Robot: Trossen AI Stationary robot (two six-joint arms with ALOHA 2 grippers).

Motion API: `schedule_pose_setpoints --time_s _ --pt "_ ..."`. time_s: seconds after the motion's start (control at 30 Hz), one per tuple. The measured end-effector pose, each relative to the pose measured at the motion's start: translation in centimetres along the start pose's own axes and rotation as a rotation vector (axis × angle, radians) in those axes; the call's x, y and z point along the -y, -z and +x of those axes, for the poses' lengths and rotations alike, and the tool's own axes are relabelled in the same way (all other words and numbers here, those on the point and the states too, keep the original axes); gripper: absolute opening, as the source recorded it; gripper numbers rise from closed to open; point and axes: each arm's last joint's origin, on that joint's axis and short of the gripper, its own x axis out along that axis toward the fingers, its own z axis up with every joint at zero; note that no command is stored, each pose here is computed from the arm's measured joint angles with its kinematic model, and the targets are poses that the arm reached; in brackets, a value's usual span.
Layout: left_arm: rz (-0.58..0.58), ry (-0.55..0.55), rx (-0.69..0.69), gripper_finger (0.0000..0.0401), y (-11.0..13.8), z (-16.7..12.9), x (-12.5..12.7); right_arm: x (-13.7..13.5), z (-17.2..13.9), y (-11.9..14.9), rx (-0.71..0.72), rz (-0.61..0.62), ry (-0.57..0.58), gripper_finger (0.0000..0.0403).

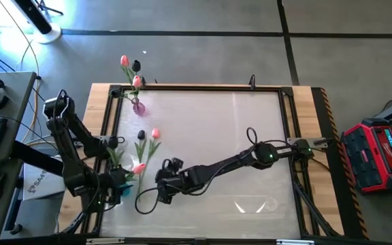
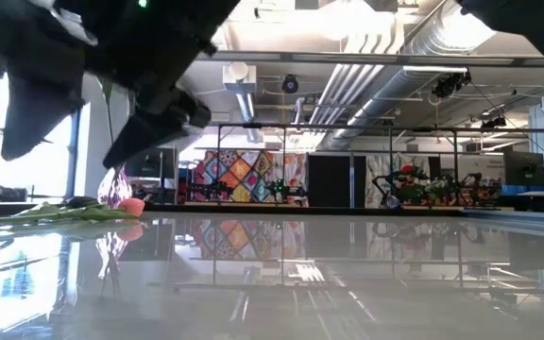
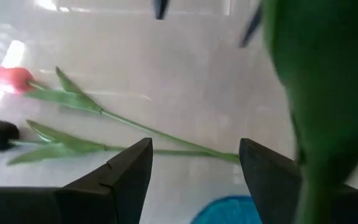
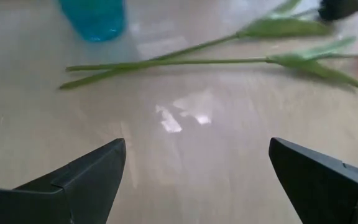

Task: Sort flowers into vase by color
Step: Put the pink flower into the blue glass vase

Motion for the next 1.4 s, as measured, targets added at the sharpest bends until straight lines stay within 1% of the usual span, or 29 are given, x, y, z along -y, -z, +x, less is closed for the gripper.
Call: schedule_pose_setpoints --time_s 0.13,0.23,0.4,0.5,0.6,0.67,0.77,0.87,0.93,1.1,1.23,1.3,1.4 --pt "-0.025 0.040 -0.020 0.0229 -0.5 -0.8 0.1 2.2 1.6 -1.5 0.065 0.150 0.006 0.0386" --pt "-0.028 0.064 -0.008 0.0229 -1.1 -1.4 0.2 4.3 3.2 -2.3 0.089 0.284 -0.031 0.0386" --pt "0.011 0.064 0.001 0.0230 -1.7 -2.1 0.1 8.7 6.2 -2.6 0.067 0.449 0.005 0.0384" --pt "0.025 0.050 0.008 0.0230 -1.9 -2.3 -0.1 11.3 7.9 -2.6 0.076 0.519 0.029 0.0371" --pt "0.027 0.044 0.010 0.0229 -1.9 -2.4 -0.1 13.7 9.0 -2.9 0.083 0.587 0.026 0.0349" --pt "0.022 0.044 0.012 0.0230 -1.9 -2.4 -0.1 14.8 9.5 -3.2 0.091 0.627 0.005 0.0332" --pt "0.020 0.044 0.012 0.0230 -1.9 -2.4 -0.1 15.7 10.3 -2.8 0.071 0.668 -0.027 0.0305" --pt "0.018 0.045 0.010 0.0230 -1.9 -2.4 -0.1 16.0 10.5 -2.9 0.055 0.699 -0.075 0.0274" --pt "0.019 0.047 0.002 0.0230 -1.9 -2.4 -0.1 15.7 10.7 -2.6 0.049 0.700 -0.069 0.0251" --pt "0.019 0.048 0.000 0.0230 -1.9 -2.4 -0.1 15.2 10.7 -2.4 0.049 0.714 -0.068 0.0177" --pt "0.034 0.048 0.000 0.0230 -1.9 -2.4 -0.1 15.3 10.9 -2.6 0.081 0.729 -0.081 0.0115" --pt "0.038 0.046 -0.001 0.0230 -1.9 -2.3 -0.1 15.6 11.4 -2.6 0.103 0.723 -0.095 0.0088" --pt "0.039 0.046 -0.001 0.0230 -2.0 -2.3 -0.1 16.8 12.4 -2.2 0.101 0.735 -0.100 0.0055"
